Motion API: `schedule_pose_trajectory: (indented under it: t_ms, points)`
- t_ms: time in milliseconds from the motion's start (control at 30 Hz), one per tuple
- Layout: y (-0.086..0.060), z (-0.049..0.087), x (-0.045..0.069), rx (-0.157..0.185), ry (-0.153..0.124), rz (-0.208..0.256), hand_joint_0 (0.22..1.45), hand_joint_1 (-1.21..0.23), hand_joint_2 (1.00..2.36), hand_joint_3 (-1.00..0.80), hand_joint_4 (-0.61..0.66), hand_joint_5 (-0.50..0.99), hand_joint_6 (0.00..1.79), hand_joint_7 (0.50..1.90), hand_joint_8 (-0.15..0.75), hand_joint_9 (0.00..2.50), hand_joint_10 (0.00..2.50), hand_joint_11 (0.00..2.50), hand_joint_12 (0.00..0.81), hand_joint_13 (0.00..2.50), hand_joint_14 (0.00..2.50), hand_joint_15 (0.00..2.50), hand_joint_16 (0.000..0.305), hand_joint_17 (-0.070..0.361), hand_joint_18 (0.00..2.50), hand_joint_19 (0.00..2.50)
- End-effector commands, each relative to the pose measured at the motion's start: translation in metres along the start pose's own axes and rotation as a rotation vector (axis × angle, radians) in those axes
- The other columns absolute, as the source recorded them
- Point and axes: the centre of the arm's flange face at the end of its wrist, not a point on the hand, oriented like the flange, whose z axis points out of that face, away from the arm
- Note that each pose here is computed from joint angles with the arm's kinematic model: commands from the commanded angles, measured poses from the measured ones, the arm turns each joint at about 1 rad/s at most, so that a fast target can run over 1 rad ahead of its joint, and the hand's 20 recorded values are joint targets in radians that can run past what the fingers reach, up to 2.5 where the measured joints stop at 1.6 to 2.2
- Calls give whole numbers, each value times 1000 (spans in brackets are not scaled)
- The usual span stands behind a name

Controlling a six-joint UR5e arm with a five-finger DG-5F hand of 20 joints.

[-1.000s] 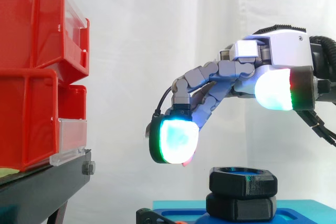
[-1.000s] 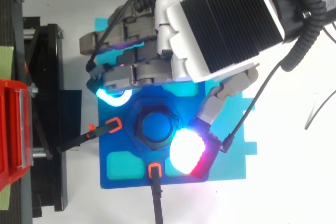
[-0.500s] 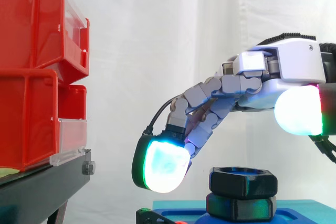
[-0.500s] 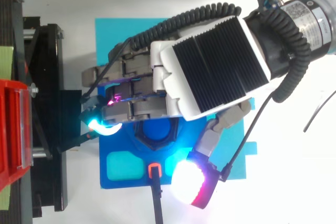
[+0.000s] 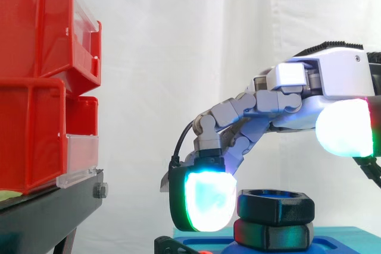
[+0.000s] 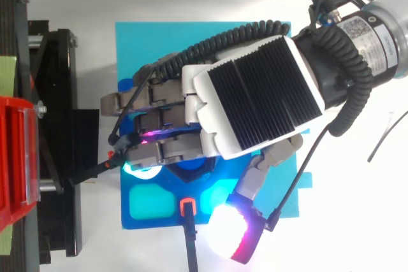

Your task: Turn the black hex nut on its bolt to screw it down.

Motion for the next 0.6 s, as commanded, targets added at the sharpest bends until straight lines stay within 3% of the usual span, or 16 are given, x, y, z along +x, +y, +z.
schedule_pose_trajectory:
  t_ms: [0,267,567]
  points:
    - [1,0,0,-2,1,0,373,-94,1000,-500,299,-81,554,1224,377,742,8,338,424,508,3,94,65,147,658,367]
    - [-2,-1,0,1,2,-1,378,-97,1000,-500,286,-94,639,1106,380,790,10,389,421,520,2,97,65,146,672,362]
    - [-11,-9,-2,7,1,1,382,-102,1000,-500,307,-97,657,1082,385,813,10,409,419,534,3,105,64,144,688,363]
